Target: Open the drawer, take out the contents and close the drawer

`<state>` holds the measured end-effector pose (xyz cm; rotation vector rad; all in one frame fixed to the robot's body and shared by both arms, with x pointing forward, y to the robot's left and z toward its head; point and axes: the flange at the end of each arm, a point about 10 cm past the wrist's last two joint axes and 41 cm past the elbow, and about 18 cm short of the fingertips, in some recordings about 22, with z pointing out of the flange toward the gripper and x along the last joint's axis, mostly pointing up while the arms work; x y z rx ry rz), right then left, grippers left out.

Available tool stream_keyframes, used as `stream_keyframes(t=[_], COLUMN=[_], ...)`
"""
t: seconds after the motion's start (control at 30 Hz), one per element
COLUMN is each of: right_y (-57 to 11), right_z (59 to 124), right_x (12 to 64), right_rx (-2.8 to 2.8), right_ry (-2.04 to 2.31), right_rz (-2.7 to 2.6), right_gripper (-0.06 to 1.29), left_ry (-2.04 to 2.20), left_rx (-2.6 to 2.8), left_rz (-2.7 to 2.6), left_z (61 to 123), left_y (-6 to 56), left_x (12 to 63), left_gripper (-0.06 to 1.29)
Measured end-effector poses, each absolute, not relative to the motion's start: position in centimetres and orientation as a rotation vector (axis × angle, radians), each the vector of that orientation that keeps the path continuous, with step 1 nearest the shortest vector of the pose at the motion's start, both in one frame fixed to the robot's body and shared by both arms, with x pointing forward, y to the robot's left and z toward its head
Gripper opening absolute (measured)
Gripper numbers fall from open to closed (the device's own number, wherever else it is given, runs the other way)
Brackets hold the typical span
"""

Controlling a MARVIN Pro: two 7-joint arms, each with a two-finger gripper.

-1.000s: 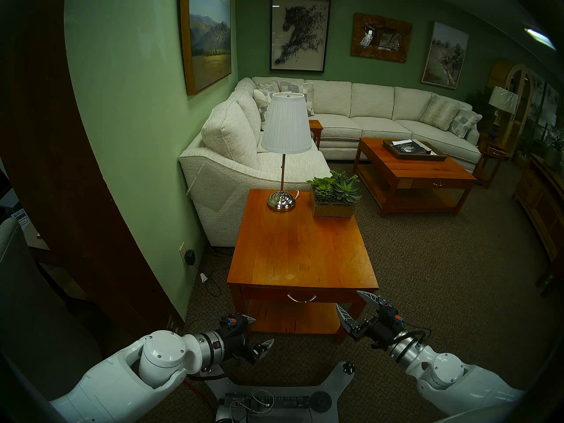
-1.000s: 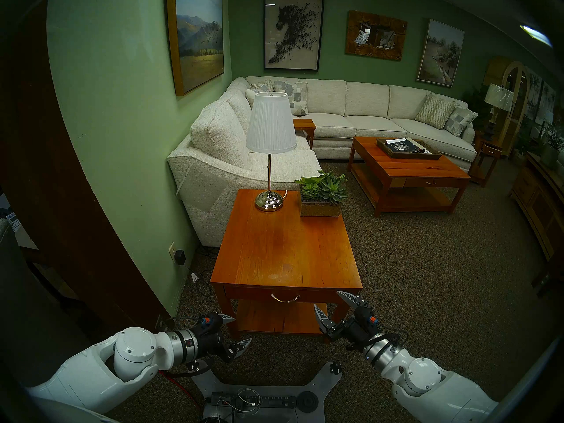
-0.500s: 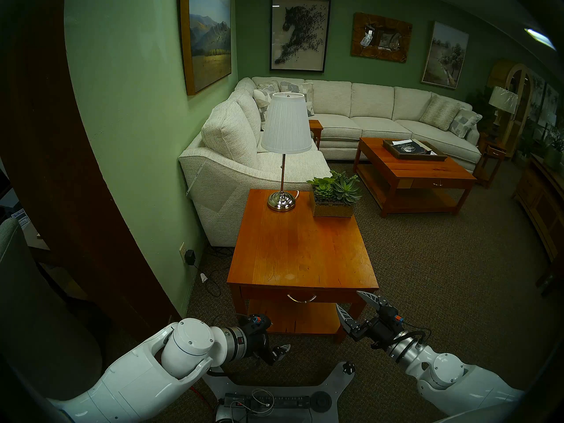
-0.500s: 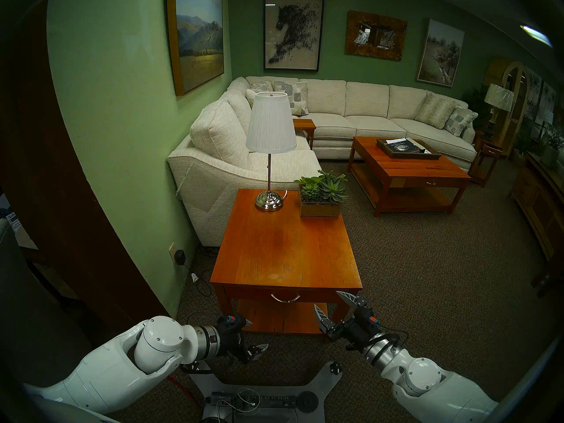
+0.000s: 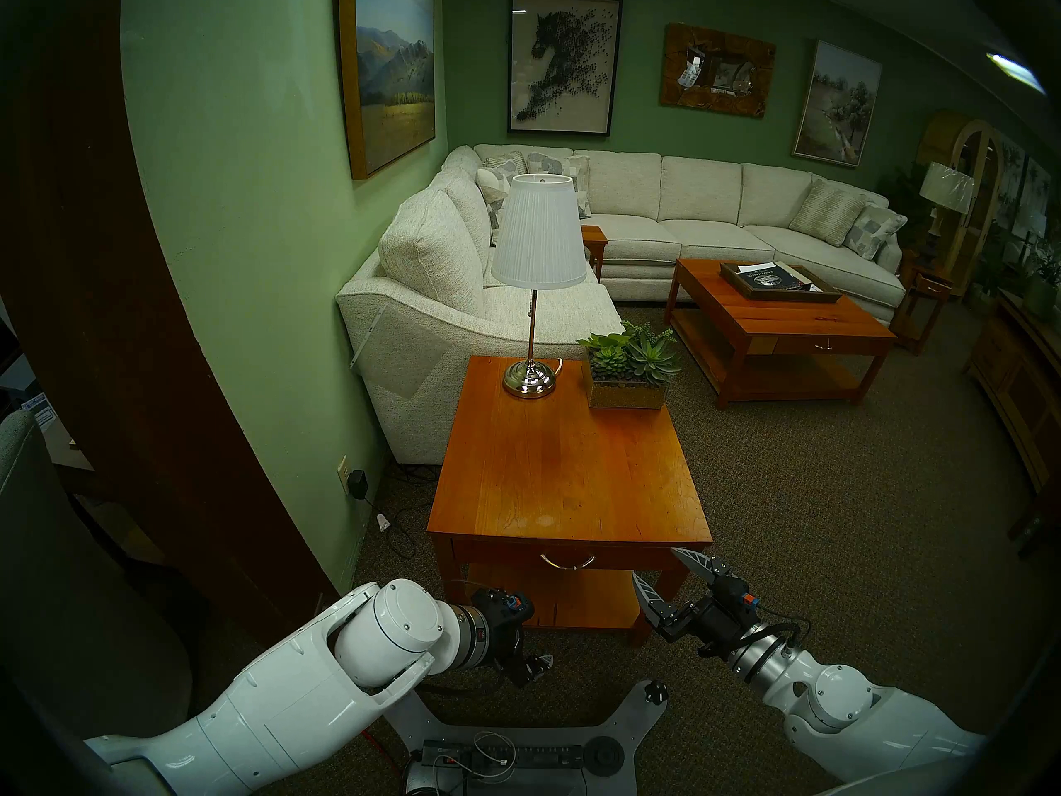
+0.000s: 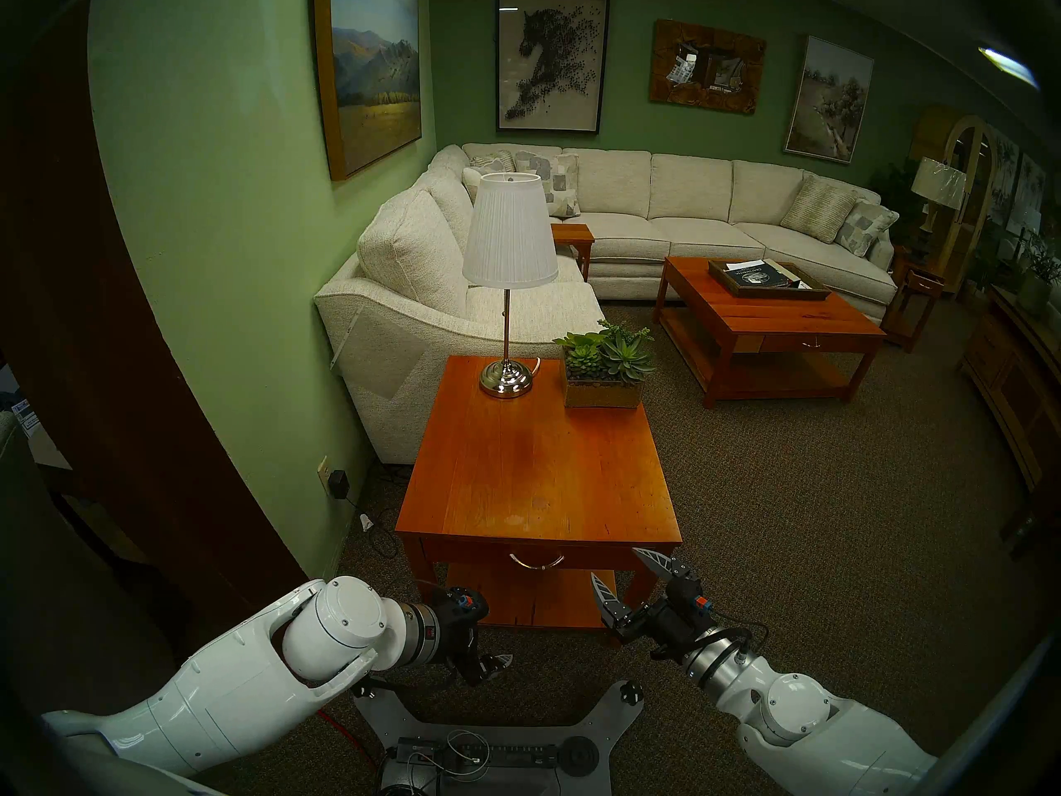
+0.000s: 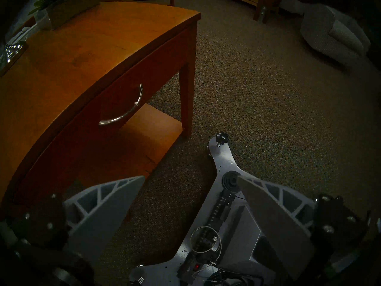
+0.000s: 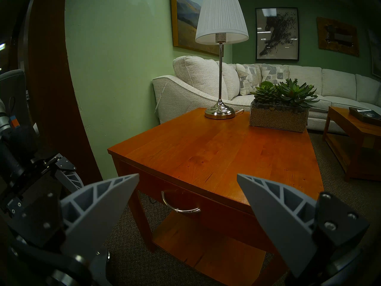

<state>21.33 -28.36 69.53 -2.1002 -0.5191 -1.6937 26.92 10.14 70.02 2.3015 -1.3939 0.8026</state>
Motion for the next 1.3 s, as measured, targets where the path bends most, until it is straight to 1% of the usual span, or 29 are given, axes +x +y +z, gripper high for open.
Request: stream_keyframes(t=[0.4, 0.87, 1.3], right_y=[-28.4, -28.4, -28.4], right_z=[69.5, 69.5, 69.5], right_x=[21.3, 21.3, 21.3], right_rx=[-2.101, -2.101, -2.101], right_ry=[-0.519, -0.519, -0.519], right_rz=[-1.693, -1.693, -1.693], right_gripper=[1.24, 1.24, 1.24], left_ry=[-1.434, -1.445, -1.445], left_rx=[2.29, 2.319, 2.293], left_rz=[0.838, 0.831, 0.855], left_z=[69.8, 68.2, 68.7], left_y=[7.9, 6.3, 5.2], left_x=[29.5, 32.8, 35.2], left_gripper=[1.21, 1.21, 1.21])
